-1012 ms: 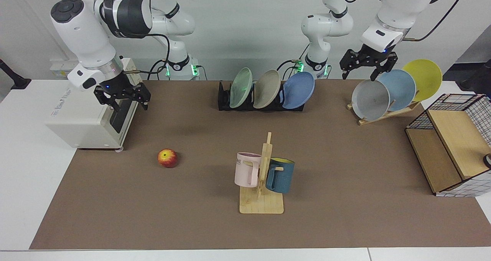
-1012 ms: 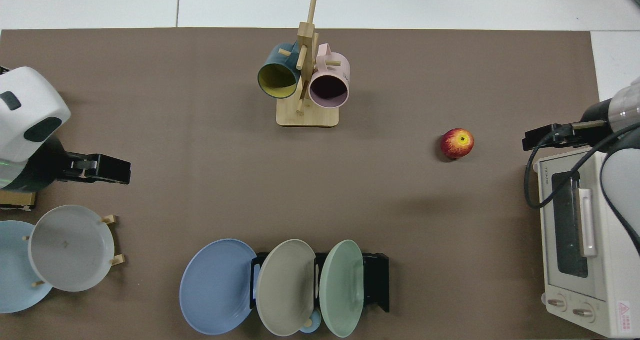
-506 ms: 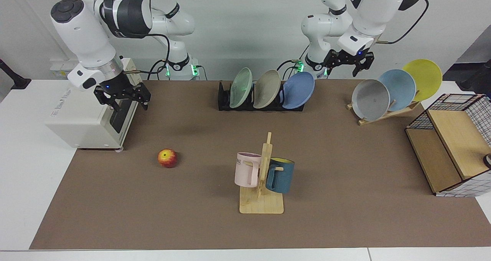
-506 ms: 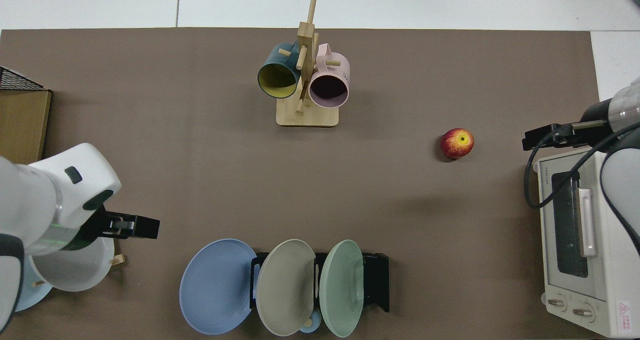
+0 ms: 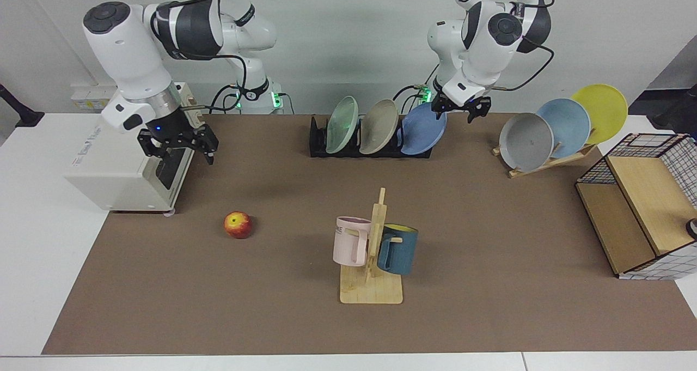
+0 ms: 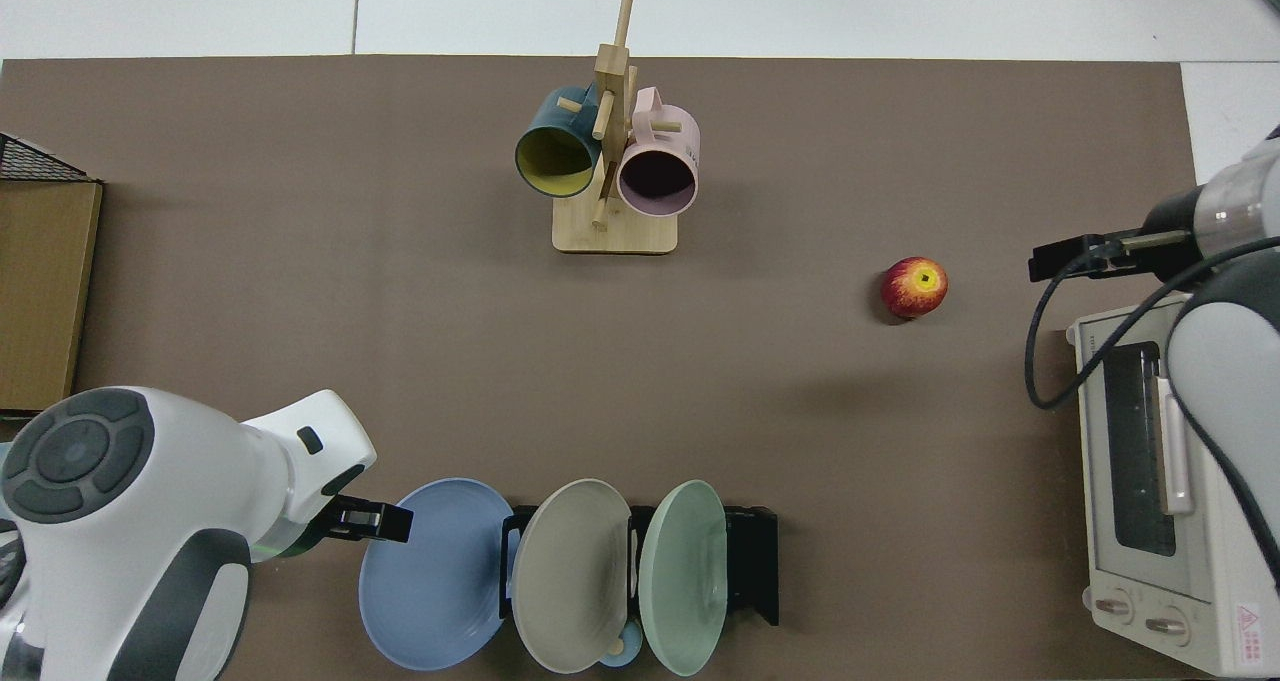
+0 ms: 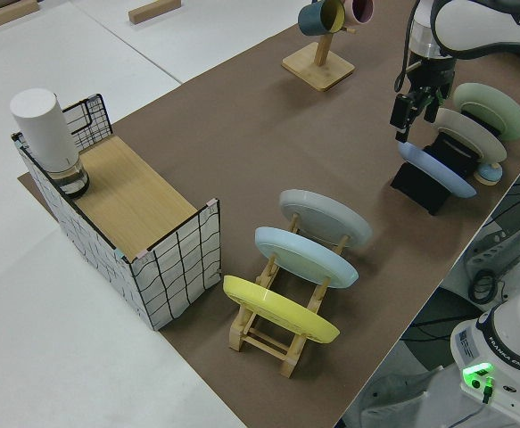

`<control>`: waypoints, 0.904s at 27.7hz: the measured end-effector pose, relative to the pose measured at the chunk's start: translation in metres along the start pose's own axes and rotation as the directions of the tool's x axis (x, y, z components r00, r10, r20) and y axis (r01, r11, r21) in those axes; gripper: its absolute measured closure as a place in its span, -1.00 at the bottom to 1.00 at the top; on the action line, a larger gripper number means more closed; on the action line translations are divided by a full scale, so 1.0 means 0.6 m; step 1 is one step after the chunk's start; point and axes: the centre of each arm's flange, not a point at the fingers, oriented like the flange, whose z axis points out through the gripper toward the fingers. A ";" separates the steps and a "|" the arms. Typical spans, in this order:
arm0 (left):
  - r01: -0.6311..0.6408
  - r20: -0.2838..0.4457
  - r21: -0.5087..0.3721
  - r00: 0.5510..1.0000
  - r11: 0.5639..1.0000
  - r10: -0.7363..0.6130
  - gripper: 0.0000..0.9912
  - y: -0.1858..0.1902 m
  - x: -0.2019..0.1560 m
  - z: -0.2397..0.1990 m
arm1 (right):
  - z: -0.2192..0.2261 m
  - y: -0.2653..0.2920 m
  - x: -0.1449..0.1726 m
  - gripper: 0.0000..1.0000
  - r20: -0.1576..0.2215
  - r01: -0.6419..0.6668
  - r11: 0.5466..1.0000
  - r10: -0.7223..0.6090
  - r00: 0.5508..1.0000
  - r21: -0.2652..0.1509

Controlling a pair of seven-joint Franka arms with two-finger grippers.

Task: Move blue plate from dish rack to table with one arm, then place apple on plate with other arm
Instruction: 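Move the left gripper down to the blue plate while the right gripper reaches forward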

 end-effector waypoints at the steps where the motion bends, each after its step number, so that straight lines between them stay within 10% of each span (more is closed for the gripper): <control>1: 0.000 0.004 0.001 1.000 1.000 0.000 -0.99 0.000 -0.001 0.009 | 0.010 -0.007 0.005 -1.00 -0.002 0.002 1.000 -0.002 1.000 0.000; 14: -0.041 0.046 0.034 0.998 0.999 0.039 -0.88 0.031 -0.016 0.066 | 0.214 -0.075 0.080 -1.00 -0.033 -0.023 1.000 0.022 0.999 -0.010; 25: -0.074 0.044 0.064 0.997 0.995 0.071 0.52 0.057 -0.036 0.089 | 0.350 -0.075 0.092 -1.00 0.012 -0.024 0.999 0.025 1.000 -0.034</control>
